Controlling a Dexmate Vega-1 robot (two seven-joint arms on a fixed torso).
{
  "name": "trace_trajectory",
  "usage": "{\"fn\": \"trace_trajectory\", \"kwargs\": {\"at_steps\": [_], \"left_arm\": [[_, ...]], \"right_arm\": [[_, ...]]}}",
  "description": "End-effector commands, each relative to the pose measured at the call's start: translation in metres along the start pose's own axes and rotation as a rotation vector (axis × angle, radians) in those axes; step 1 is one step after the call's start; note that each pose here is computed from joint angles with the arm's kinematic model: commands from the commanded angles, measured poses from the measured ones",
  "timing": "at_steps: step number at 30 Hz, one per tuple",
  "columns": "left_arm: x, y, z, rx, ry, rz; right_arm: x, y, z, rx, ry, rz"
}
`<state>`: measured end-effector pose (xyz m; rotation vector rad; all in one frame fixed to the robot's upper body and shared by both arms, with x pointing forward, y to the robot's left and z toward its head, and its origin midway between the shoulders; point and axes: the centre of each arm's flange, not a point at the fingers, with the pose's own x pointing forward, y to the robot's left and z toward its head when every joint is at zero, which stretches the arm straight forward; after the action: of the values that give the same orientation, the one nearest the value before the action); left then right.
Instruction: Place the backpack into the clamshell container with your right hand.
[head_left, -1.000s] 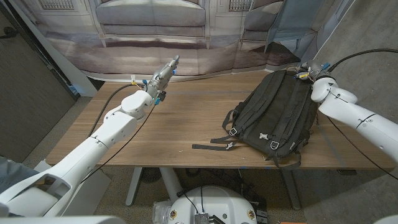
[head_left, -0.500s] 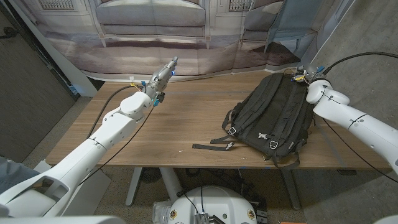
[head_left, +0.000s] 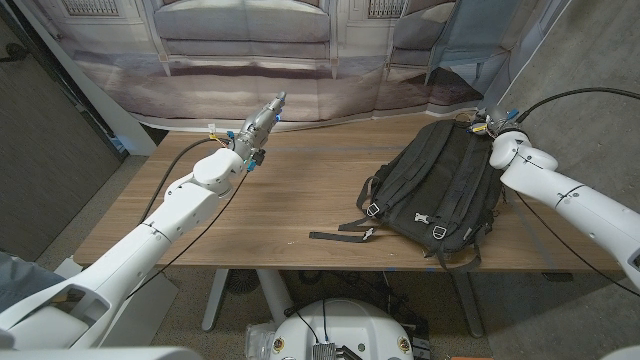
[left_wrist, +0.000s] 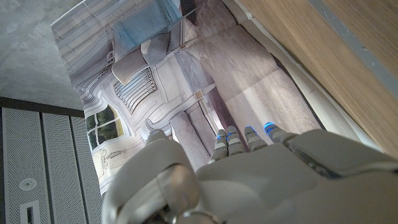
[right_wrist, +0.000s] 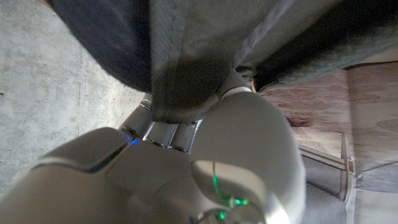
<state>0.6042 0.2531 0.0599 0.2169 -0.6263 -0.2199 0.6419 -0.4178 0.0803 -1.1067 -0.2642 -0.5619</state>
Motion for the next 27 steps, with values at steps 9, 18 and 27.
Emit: {"fn": "trace_trajectory", "kwargs": {"at_steps": [9, 18, 27], "left_arm": [[-0.0002, -0.0021, -0.0022, -0.003, 0.004, 0.001], [-0.0012, -0.0023, -0.0024, -0.004, 0.004, 0.002], [-0.0006, -0.0019, -0.0018, -0.005, 0.001, -0.004]], "right_arm": [[0.0028, 0.0027, -0.0009, 0.007, 0.001, 0.013], [0.0021, 0.0016, 0.0002, -0.008, -0.003, 0.024], [0.0007, 0.0003, 0.0008, -0.010, -0.001, 0.020]]}}
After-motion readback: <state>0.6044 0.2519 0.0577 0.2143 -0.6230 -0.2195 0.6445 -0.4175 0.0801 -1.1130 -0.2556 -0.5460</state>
